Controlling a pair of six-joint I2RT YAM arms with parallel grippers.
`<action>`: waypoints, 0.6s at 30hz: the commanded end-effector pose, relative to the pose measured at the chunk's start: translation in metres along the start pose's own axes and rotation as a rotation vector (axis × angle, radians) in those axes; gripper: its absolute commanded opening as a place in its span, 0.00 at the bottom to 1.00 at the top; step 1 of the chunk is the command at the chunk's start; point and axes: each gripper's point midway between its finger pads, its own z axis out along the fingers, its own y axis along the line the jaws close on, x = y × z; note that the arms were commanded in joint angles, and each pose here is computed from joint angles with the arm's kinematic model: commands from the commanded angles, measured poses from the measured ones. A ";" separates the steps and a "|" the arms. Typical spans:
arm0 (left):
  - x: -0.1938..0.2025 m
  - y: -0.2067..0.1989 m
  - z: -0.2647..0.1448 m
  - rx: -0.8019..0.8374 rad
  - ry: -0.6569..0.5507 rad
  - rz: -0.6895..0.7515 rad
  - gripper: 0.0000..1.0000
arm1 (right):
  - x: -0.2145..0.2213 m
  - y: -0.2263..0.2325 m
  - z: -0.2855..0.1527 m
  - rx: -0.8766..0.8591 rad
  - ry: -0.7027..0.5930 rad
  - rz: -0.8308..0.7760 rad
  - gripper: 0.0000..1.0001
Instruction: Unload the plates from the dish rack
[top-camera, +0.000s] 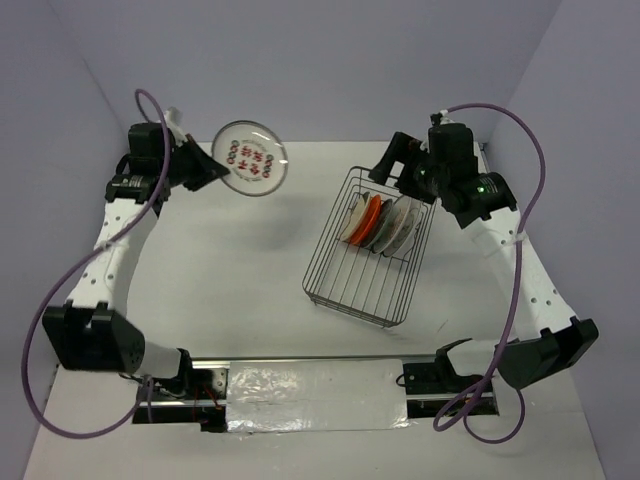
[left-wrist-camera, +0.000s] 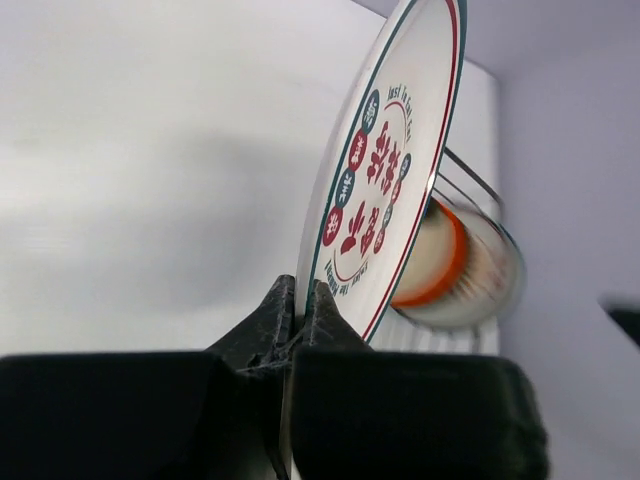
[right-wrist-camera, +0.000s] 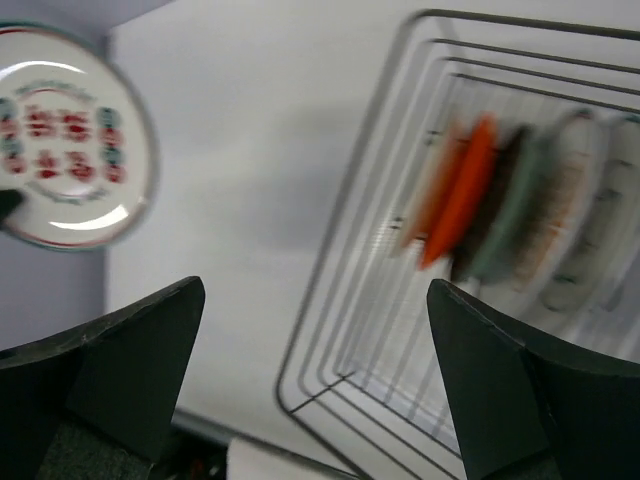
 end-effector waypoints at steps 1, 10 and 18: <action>-0.024 0.108 0.024 -0.290 -0.070 -0.172 0.00 | -0.002 -0.080 -0.028 0.439 -0.040 -0.025 1.00; -0.011 0.226 0.135 -0.337 0.103 -0.296 0.00 | -0.020 -0.105 -0.064 0.657 -0.049 -0.114 1.00; 0.038 0.278 0.146 -0.476 0.226 -0.378 0.99 | 0.008 -0.120 -0.039 0.682 0.125 -0.158 0.99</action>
